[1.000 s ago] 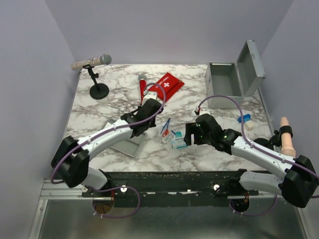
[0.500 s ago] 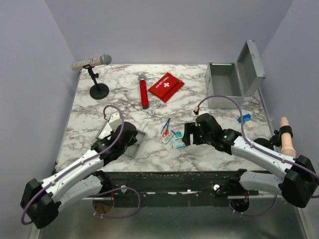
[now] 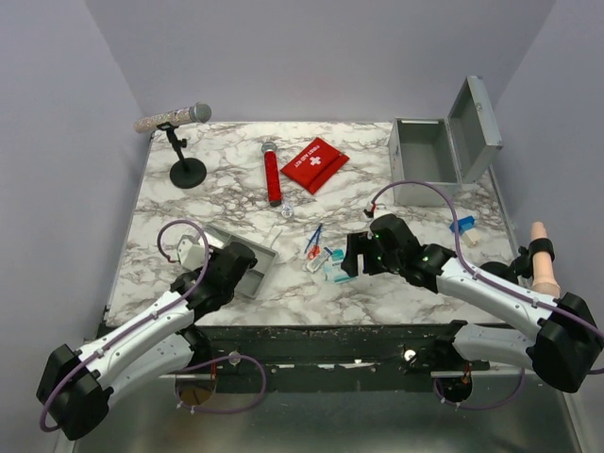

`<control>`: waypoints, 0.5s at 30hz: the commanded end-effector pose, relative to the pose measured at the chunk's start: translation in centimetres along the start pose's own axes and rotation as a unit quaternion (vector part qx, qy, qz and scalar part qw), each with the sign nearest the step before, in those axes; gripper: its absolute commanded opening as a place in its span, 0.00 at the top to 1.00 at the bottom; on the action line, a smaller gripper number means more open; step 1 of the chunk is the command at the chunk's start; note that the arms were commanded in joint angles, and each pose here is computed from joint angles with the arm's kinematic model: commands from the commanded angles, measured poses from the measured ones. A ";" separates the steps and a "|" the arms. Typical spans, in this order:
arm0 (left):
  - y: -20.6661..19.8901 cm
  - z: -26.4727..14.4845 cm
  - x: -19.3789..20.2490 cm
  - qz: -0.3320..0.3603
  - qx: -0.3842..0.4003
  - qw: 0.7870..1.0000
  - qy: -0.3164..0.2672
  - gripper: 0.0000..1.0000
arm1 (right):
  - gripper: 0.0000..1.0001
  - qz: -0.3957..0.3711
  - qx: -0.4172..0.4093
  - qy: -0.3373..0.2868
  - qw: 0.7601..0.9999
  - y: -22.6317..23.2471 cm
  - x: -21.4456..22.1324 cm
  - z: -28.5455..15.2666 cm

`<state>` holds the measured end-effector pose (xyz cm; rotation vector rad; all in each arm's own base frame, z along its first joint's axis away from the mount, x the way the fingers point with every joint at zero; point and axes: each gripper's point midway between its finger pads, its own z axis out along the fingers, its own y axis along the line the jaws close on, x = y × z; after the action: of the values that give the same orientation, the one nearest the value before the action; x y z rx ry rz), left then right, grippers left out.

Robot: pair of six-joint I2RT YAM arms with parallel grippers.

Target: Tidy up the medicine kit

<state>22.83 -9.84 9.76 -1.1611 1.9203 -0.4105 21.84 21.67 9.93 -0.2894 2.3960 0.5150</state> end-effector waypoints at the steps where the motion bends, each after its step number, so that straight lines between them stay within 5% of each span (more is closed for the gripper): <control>1: -0.5 0.5 -1.5 -0.119 -0.031 0.991 -0.044 0.71 | 0.15 0.001 -0.024 -0.006 1.000 1.2 -0.8 -0.9; 15: -0.4 4.4 -0.7 -0.156 -0.081 0.983 -0.043 0.64 | 0.15 -0.008 -0.019 0.000 1.000 1.1 -0.9 -1.0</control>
<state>25.08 -8.56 7.43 -1.5429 1.7664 -0.3136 21.92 22.03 10.87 -0.2944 2.3853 0.5363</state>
